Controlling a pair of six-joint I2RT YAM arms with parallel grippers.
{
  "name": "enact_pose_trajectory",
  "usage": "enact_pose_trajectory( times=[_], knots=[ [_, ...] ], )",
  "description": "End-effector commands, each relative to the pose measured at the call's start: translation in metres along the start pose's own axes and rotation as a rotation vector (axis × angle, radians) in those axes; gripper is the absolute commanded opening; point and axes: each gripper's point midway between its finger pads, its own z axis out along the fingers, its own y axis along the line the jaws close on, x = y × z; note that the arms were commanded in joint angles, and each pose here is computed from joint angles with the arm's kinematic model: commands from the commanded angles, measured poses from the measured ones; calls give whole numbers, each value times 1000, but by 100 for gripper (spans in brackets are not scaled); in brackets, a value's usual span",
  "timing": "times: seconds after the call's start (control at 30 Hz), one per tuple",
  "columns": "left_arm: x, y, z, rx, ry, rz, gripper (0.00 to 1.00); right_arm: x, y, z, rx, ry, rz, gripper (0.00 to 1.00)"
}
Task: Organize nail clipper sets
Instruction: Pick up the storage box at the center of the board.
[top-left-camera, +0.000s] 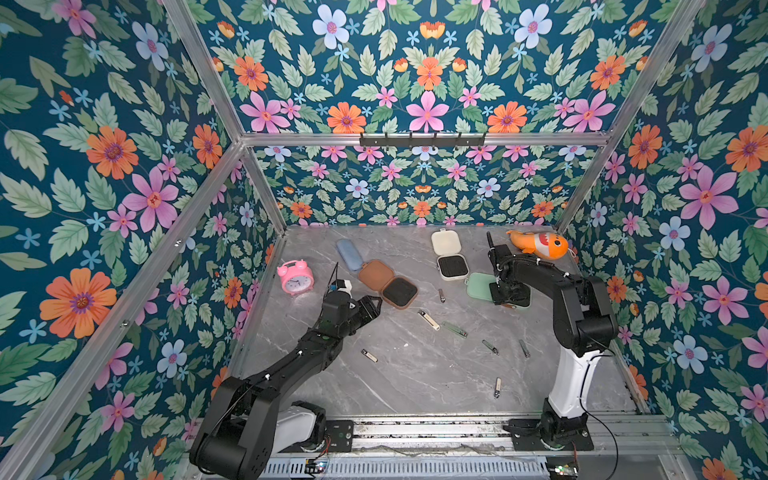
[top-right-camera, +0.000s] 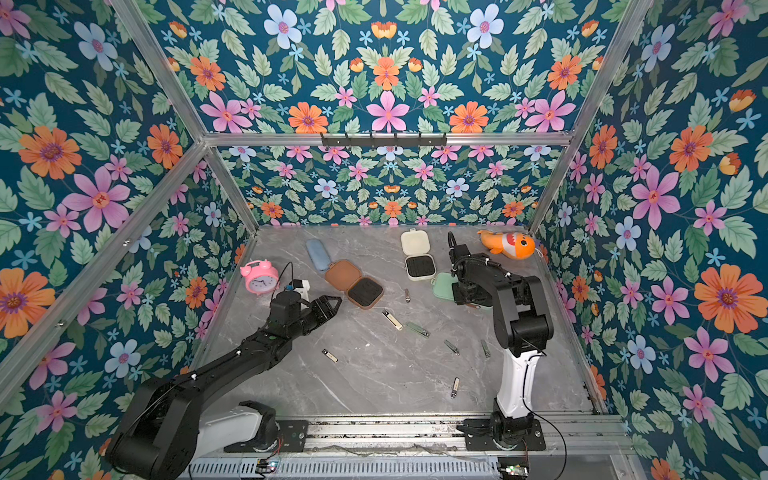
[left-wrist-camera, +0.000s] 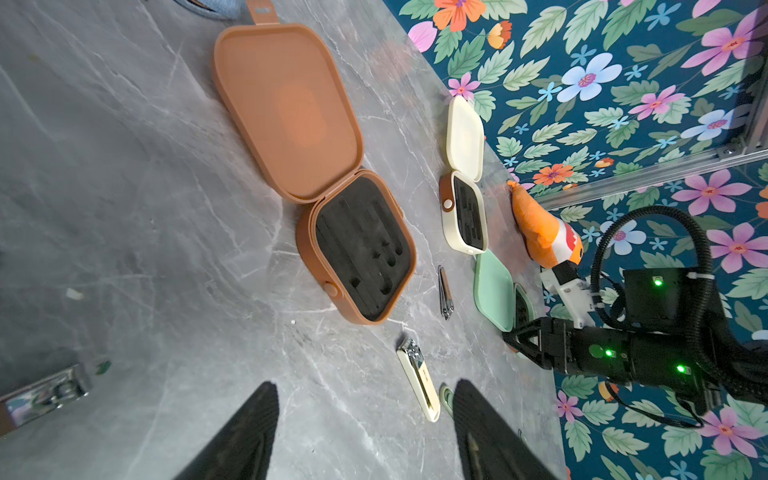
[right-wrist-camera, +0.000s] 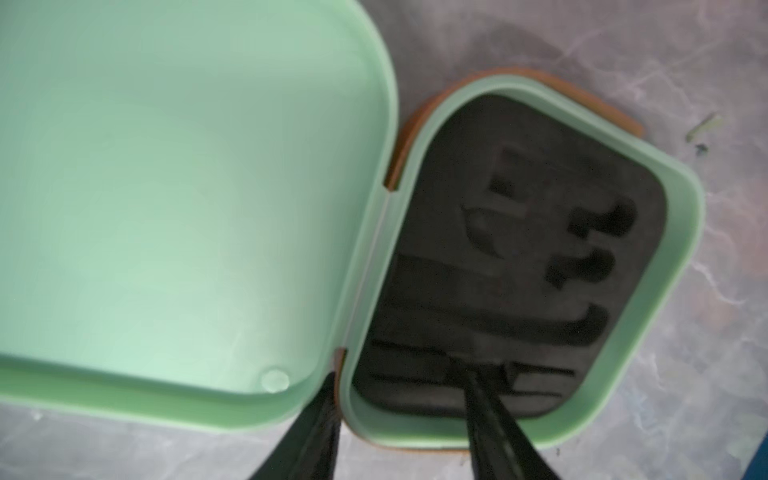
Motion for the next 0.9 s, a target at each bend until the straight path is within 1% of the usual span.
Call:
enact_pose_trajectory(
  times=[0.0, 0.23, 0.37, 0.5, 0.63, 0.77, 0.87],
  knots=[
    [-2, -3, 0, 9, -3, 1, 69, 1, 3, 2, -13, 20, -21, 43],
    [-4, -3, 1, 7, -10, -2, 69, 10, 19, -7, -124, 27, 15, 23],
    [-5, -4, 1, 9, -11, -1, 69, 21, 30, -11, -193, 41, 35, 17],
    [-7, -7, 1, 13, -13, -1, 69, 34, 35, -8, -225, 67, 54, 12],
    [-12, -10, 1, 14, -18, 7, 68, 42, 38, -7, -242, 79, 83, 0],
    [-21, -14, -3, 11, -30, 19, 68, 38, 43, -26, -269, 29, 104, 0],
    [-34, -15, -8, 1, -53, 30, 68, 31, 49, -53, -282, -39, 102, 0]
  ],
)
